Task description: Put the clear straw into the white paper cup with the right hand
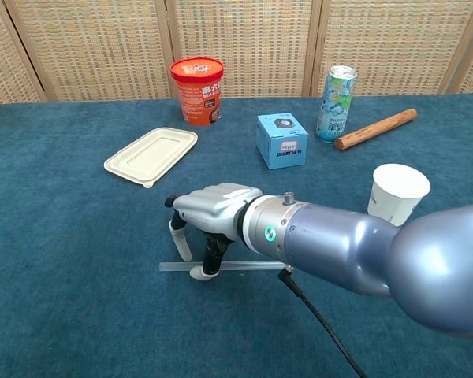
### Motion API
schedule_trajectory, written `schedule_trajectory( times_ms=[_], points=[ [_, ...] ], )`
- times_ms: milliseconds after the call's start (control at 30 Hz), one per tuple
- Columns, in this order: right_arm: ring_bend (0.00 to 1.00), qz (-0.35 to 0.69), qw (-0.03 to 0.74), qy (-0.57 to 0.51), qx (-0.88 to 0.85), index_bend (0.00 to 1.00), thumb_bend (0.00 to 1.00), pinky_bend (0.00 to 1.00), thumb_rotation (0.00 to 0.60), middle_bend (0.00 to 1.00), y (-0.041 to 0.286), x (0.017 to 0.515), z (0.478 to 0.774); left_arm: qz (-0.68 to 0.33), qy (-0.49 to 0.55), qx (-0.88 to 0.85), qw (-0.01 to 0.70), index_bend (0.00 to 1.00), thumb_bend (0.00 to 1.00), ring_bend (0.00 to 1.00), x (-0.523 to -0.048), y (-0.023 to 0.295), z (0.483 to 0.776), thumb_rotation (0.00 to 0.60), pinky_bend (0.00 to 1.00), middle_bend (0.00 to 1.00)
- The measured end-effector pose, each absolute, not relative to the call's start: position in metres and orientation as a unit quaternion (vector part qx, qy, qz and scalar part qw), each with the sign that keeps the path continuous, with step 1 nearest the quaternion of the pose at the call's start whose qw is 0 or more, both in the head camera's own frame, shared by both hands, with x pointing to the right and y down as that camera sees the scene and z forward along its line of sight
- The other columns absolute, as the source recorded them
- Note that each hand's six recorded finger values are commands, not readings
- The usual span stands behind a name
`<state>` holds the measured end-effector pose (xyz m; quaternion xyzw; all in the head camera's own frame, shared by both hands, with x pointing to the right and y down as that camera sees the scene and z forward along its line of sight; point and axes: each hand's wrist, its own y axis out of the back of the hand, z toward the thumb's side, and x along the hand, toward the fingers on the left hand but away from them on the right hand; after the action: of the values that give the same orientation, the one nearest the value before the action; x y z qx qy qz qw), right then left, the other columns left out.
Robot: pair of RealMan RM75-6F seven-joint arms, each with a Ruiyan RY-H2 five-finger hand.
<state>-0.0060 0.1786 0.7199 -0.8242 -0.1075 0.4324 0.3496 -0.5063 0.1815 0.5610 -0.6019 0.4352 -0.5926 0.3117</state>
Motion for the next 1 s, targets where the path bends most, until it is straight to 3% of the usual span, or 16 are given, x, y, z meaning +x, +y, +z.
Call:
schedule_trajectory(
  times_ms=[567, 1000],
  points=[
    [0.0, 0.437, 0.37, -0.096, -0.814, 0.55, 0.41, 0.0, 0.6, 0.0, 0.183, -0.002, 0.73, -0.588, 0.438, -0.605, 0.31, 0.0, 0.06, 0.0, -0.507, 0.182, 0.559, 0.6, 0.0, 0.0],
    [0.0, 0.42, 0.37, -0.101, -0.823, 0.69, 0.51, 0.0, 0.6, 0.0, 0.186, -0.002, 0.726, -0.589, 0.436, -0.608, 0.306, 0.0, 0.06, 0.0, -0.506, 0.182, 0.56, 0.6, 0.0, 0.0]
  ],
)
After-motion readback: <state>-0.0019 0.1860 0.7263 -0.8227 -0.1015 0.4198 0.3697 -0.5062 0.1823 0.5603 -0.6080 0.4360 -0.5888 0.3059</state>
